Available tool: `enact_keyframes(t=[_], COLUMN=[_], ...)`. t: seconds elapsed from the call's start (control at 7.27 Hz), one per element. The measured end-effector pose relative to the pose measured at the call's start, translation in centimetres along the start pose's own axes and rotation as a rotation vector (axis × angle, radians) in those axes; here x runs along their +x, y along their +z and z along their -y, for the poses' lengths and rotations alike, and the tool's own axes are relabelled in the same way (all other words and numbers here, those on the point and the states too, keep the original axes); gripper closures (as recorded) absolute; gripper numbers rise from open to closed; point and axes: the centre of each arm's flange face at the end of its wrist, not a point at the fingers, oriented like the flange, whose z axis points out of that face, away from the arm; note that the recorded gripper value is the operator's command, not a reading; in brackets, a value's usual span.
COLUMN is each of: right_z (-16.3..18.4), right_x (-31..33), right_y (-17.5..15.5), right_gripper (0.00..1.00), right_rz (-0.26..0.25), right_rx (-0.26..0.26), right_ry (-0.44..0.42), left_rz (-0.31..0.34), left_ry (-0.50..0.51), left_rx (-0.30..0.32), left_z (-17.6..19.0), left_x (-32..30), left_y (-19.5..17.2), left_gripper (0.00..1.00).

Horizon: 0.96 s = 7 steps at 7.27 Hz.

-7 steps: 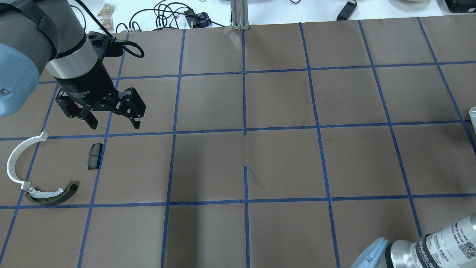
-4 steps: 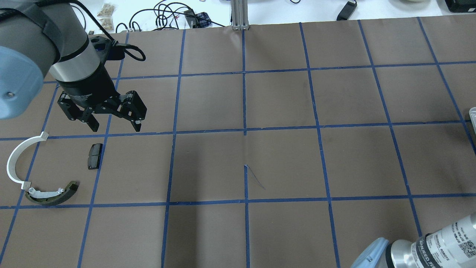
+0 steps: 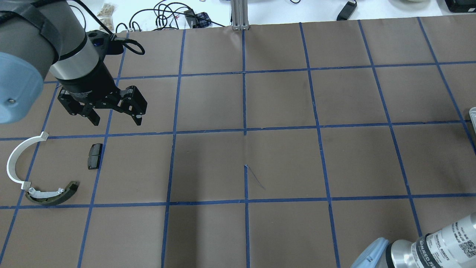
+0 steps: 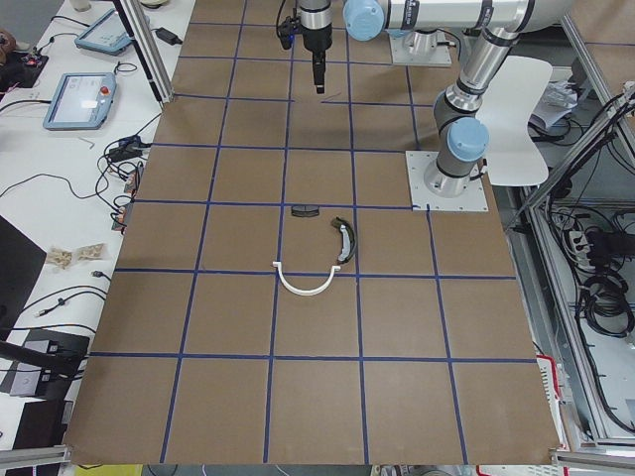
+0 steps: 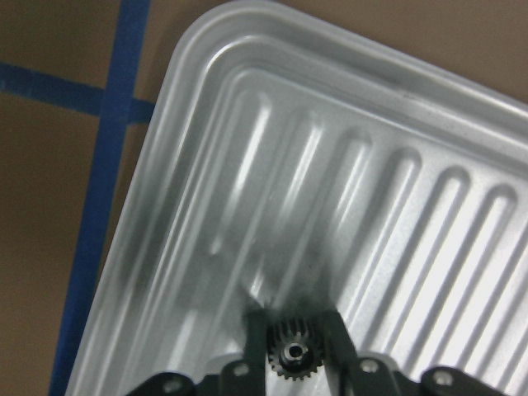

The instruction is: Place bearing gear from tray to pile

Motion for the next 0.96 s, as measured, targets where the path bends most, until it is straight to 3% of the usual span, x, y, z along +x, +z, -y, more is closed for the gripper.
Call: enact_keyframes(t=[0.28,0.55,0.96], right_z=[0.1,2.0,12.5], right_x=[-0.1,-2.7,-16.7], right_y=[-1.3,-5.3,-8.2], right_gripper=[1.00,1.00,1.00], right_rz=[-0.012,-0.009,0.024], right_rx=[0.002,0.012,0.003], right_ry=[0.001,0.009,0.058], left_rz=[-0.002,-0.010,-0.042], left_ry=[0.001,0.000,0.000], left_rx=[0.020,0.034,0.041], left_z=[0.3,0.8,0.9], left_x=[0.0,0.0,0.3], left_y=[-0.1,0.1,0.0], left_gripper=[0.00,0.00,0.00])
